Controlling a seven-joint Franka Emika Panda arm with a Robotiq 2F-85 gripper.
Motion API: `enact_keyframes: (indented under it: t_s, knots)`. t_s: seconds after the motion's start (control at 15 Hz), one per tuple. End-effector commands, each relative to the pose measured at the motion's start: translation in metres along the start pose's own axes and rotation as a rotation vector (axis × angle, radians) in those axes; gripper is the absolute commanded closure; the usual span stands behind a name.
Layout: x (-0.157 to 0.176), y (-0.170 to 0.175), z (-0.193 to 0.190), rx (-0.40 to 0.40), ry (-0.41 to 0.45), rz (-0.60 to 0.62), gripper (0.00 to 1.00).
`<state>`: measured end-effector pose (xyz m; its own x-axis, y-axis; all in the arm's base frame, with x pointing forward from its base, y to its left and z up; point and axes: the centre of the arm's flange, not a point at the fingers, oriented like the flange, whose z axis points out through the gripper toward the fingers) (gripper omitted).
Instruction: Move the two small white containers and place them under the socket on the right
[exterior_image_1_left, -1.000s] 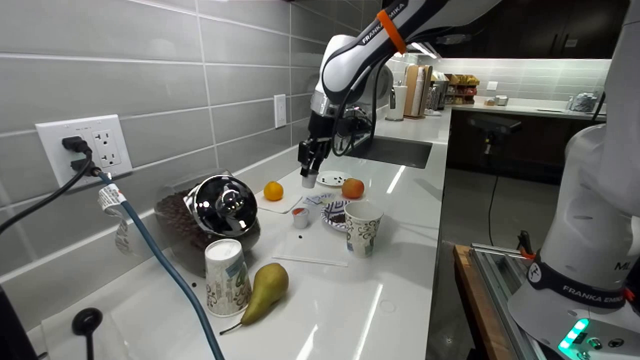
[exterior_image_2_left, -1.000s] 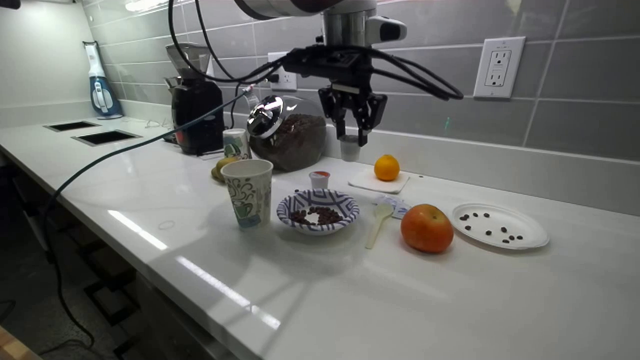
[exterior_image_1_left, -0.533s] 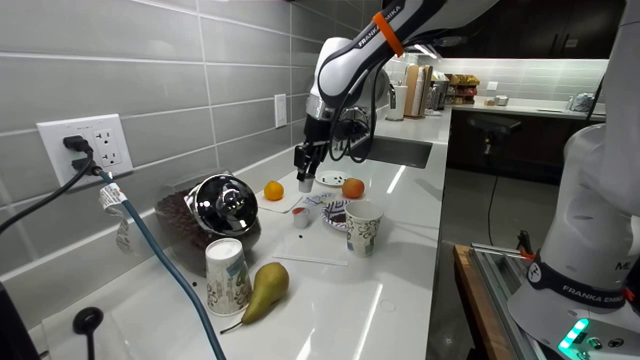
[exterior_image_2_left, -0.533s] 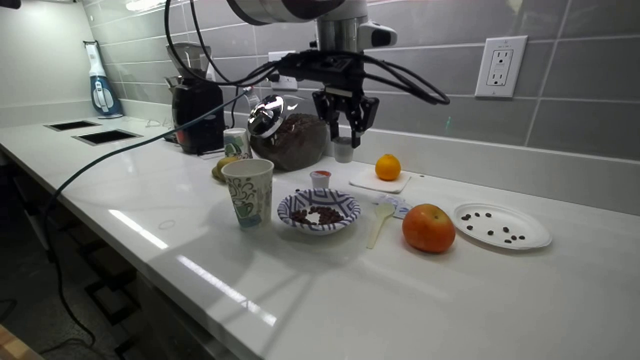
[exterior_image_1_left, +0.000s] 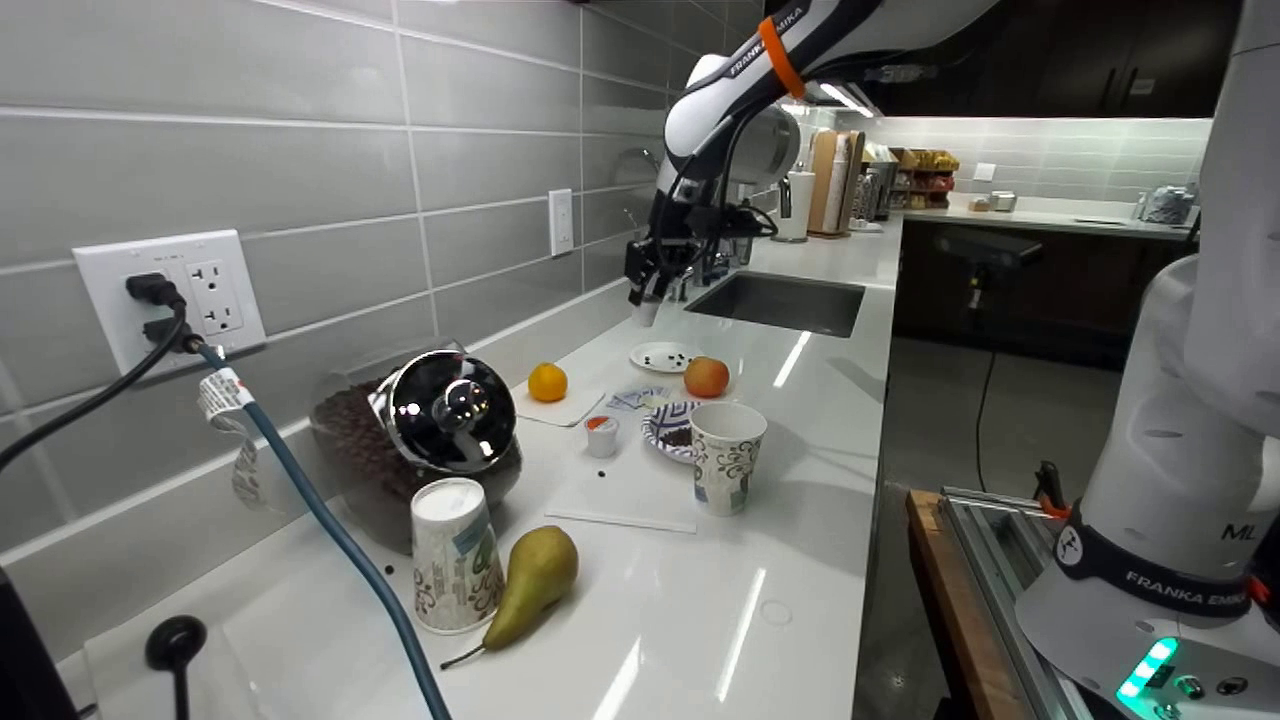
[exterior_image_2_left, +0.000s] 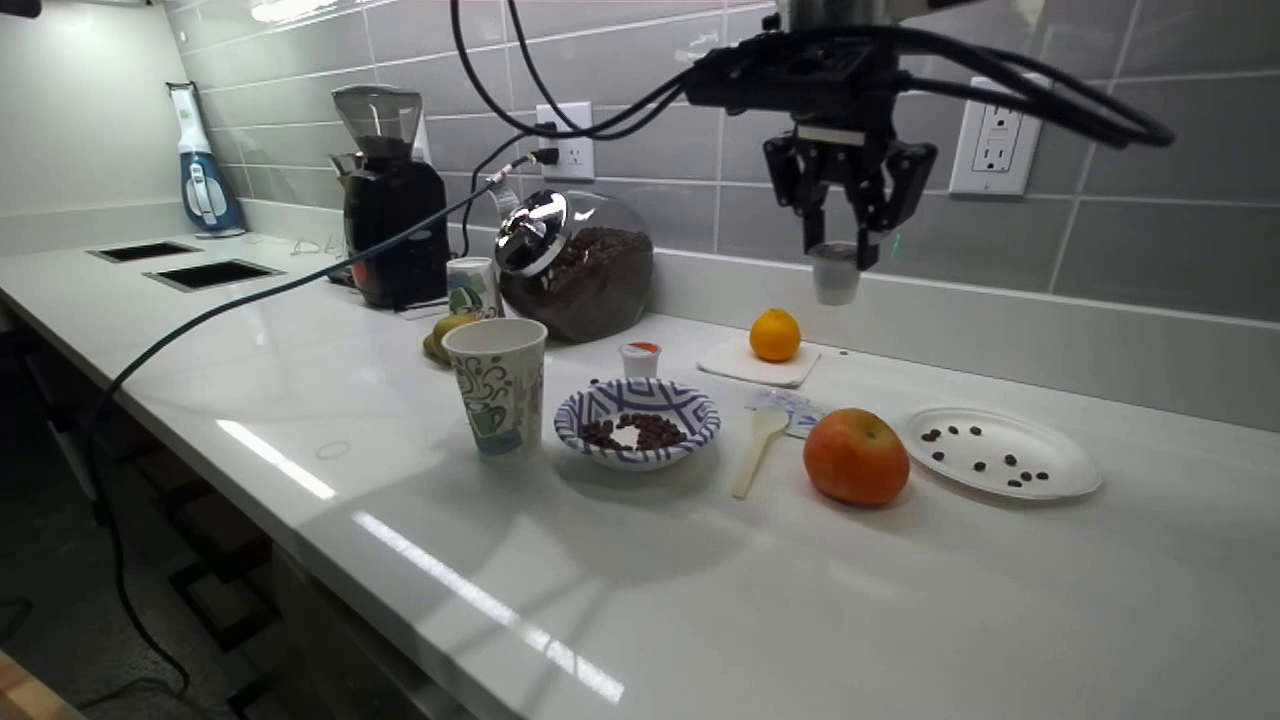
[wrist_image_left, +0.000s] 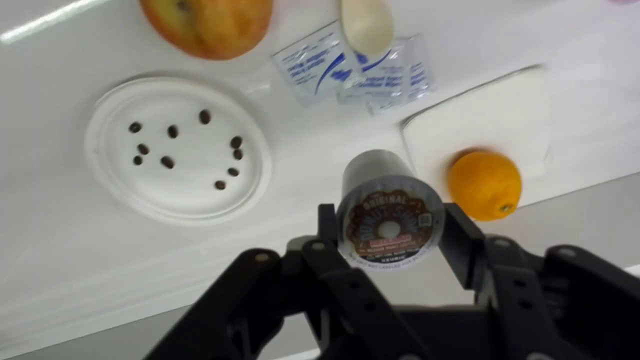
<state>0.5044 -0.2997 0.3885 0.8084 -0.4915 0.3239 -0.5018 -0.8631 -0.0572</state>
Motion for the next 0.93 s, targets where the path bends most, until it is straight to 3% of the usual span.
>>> enact_keyframes:
  t_s: [0.0,0.53,0.87]
  knots:
    - [0.044,0.033,0.003,0.004,0.032,0.014,0.71]
    - [0.105,0.106,0.051,0.025,0.048,0.033,0.71]
    - [0.133,0.115,0.082,0.027,0.068,-0.03,0.71]
